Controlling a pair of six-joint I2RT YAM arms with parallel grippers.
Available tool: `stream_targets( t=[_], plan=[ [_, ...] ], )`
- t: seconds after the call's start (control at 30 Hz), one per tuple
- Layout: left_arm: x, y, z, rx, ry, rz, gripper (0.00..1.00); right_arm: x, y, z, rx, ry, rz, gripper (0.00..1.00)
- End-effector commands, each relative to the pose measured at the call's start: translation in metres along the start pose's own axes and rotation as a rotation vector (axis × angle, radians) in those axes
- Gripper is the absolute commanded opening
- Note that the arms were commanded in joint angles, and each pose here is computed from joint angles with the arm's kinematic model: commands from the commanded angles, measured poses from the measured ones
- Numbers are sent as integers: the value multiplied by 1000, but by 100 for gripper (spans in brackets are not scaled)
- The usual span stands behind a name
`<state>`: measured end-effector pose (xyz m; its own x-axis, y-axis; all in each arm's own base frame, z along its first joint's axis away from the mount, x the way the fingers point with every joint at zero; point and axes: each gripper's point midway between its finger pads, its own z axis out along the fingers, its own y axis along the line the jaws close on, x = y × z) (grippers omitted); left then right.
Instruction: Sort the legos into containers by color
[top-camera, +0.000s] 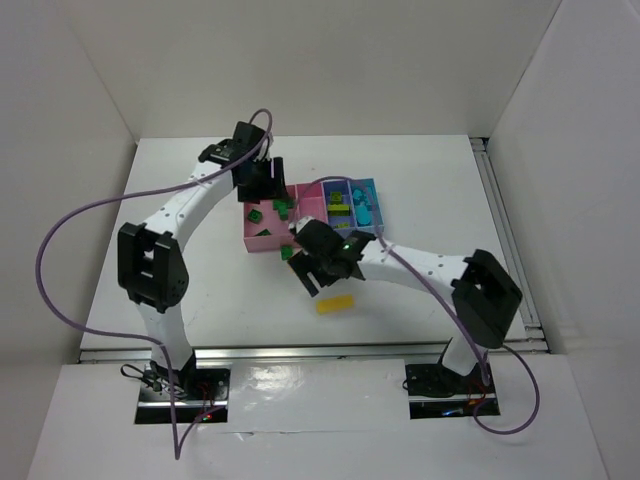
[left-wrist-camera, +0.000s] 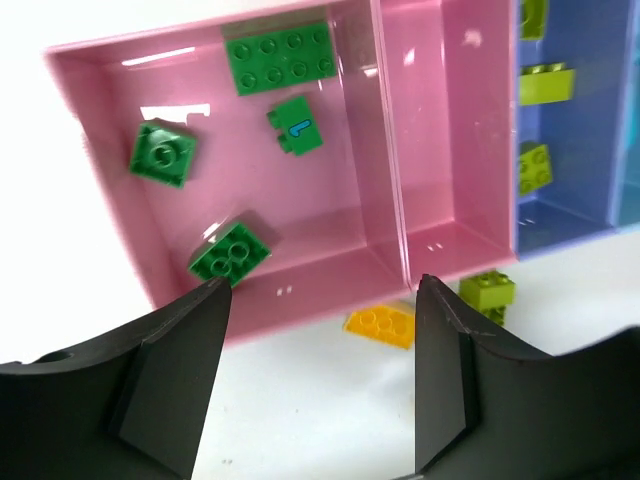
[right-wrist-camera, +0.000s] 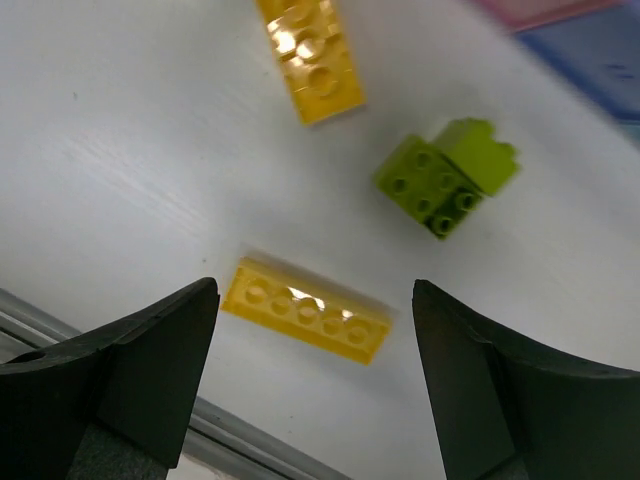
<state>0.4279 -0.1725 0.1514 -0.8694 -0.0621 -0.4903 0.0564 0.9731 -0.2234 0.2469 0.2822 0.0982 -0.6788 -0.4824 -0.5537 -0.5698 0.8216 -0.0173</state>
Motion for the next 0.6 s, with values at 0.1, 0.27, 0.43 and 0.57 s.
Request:
stream_targets(
  t=[0.1,0.27,0.43,0.57],
  plan=[
    [-31,28,-67,-38,-183,-106,75,-25,19,48,57,-34,-153,85],
    [-30,52,-73,-49,-191,-144,75,-42,7,80,128,-60,-156,85],
    [-17,69,-76,-69,-173,-166,74,-49,-1,98,114,-74,-117,85],
    [-13,76,-75,-57,-165,-175,74,-57,-4,111,65,-121,-102,80]
  ],
)
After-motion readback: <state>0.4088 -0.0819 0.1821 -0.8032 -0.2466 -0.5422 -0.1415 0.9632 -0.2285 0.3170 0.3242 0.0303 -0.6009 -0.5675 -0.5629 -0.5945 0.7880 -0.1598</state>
